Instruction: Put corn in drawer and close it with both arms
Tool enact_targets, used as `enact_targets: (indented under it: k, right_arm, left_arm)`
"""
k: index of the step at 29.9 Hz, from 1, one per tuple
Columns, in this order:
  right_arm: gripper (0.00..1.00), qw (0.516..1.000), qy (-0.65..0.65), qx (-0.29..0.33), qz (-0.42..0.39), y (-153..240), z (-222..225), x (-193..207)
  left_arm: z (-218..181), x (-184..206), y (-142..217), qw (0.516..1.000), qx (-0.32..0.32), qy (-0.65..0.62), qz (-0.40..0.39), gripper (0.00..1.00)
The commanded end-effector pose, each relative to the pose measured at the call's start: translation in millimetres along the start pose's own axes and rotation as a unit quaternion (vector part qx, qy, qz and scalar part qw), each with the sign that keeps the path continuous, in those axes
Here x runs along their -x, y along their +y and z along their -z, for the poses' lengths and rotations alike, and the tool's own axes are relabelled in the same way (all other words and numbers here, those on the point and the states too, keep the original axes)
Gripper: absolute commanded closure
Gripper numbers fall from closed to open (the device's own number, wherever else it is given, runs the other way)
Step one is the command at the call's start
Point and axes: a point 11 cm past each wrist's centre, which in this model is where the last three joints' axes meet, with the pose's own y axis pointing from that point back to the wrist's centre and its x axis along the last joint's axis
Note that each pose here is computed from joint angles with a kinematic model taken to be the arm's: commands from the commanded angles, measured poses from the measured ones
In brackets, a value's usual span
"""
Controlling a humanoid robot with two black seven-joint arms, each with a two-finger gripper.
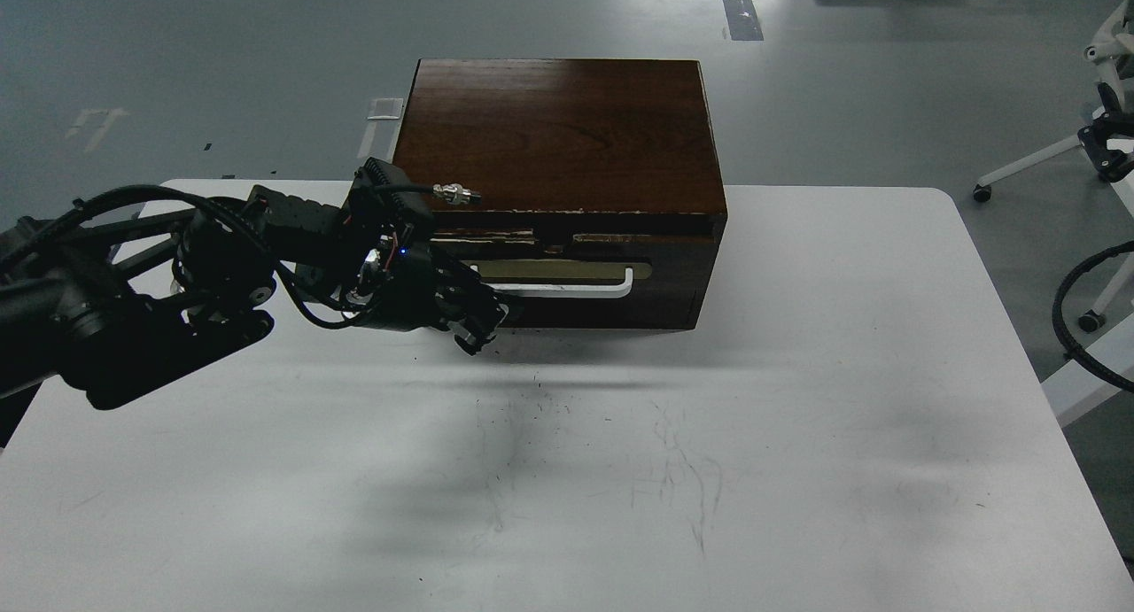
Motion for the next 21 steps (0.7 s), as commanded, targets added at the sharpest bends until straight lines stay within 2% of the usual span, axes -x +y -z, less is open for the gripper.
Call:
enact_targets:
  k: [1, 16, 19, 21]
  right_arm:
    - [0.00, 1.000, 0.000, -0.001, 0.001, -1, 1, 1]
    - [0.00, 1.000, 0.002, 0.003, -0.001, 1, -2, -1]
    - [0.00, 1.000, 0.002, 0.002, -0.001, 1, -2, -1]
    - [0.00, 1.000, 0.001, 0.000, 0.000, 0, -1, 0]
  left_arm:
    - [5, -2, -4, 1.000, -0.005, 0.006, 0.000, 1.00]
    - [4, -2, -6, 1.000, -0.005, 0.007, 0.001, 1.00]
    - [0, -4, -6, 1.000, 0.003, 0.006, -0.003, 1.00]
    - [-11, -11, -1, 0.999, 0.033, 0.018, -0.015, 1.00]
